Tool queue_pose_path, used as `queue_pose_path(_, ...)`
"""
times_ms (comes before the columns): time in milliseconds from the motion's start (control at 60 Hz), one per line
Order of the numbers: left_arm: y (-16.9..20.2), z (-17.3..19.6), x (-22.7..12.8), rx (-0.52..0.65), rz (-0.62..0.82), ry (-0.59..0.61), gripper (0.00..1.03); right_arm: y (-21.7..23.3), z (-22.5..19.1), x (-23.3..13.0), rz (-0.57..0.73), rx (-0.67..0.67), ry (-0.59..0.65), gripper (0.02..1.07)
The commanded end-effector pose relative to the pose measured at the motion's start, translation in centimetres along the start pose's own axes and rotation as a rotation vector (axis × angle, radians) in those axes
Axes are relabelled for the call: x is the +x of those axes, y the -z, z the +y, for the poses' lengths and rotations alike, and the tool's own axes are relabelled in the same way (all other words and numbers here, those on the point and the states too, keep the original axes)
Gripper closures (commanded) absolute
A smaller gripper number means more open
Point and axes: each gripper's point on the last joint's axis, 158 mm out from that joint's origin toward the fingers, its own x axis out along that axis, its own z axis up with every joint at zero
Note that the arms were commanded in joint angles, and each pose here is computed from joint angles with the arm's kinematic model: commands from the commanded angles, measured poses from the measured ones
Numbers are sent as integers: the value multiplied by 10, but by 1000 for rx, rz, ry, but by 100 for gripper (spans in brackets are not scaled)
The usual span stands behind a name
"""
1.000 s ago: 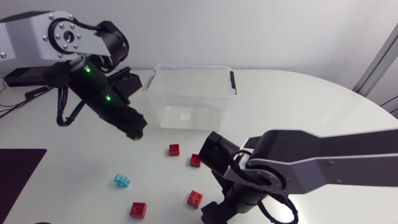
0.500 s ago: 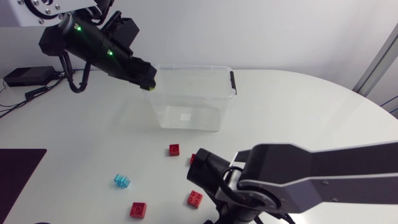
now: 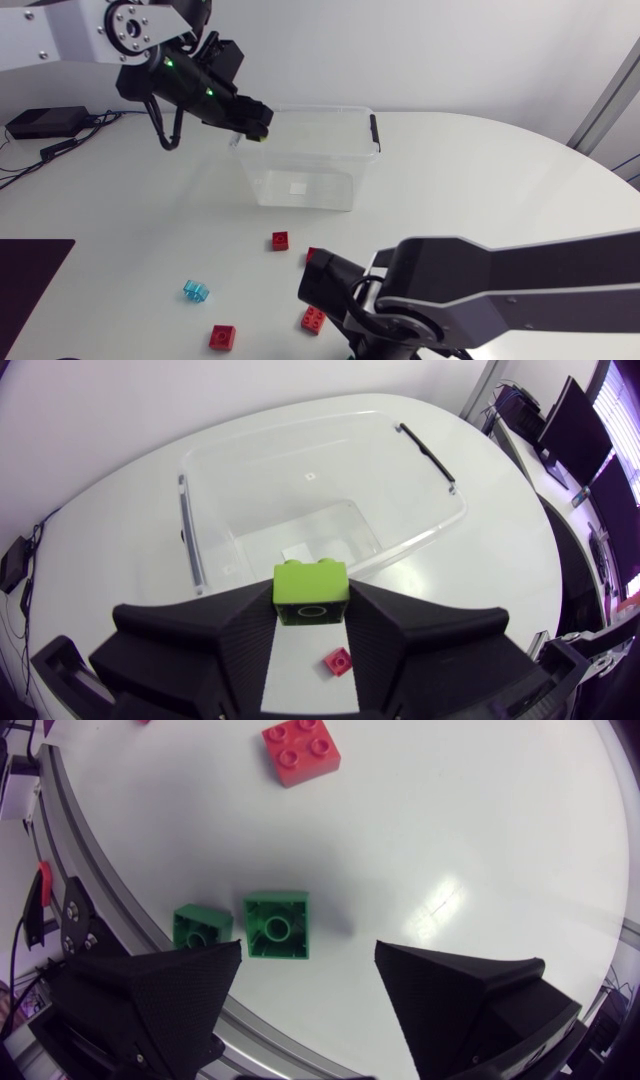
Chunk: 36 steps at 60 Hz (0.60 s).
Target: Place the duplo bricks in the container
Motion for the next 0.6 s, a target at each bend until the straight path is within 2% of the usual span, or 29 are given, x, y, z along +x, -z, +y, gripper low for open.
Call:
queue_pose_path(0, -8, -9, 11, -11, -2, 26, 80, 4, -2, 5, 44, -30, 17, 12)
queue_pose_path(317, -11, -5, 19, -8, 6, 24, 80, -6, -1, 7, 78, -94, 39, 12)
queue_pose_path(433, -8, 0, 20, -12, 13, 17, 80, -9, -1, 8, 87, -104, 42, 17)
queue_pose_path(517, -7, 4, 20, -15, 13, 13, 80, -10, -1, 10, 86, -120, 51, 25)
queue_pose_path(583, -7, 7, 21, -13, 16, 10, 80, -10, -1, 13, 90, -131, 55, 38)
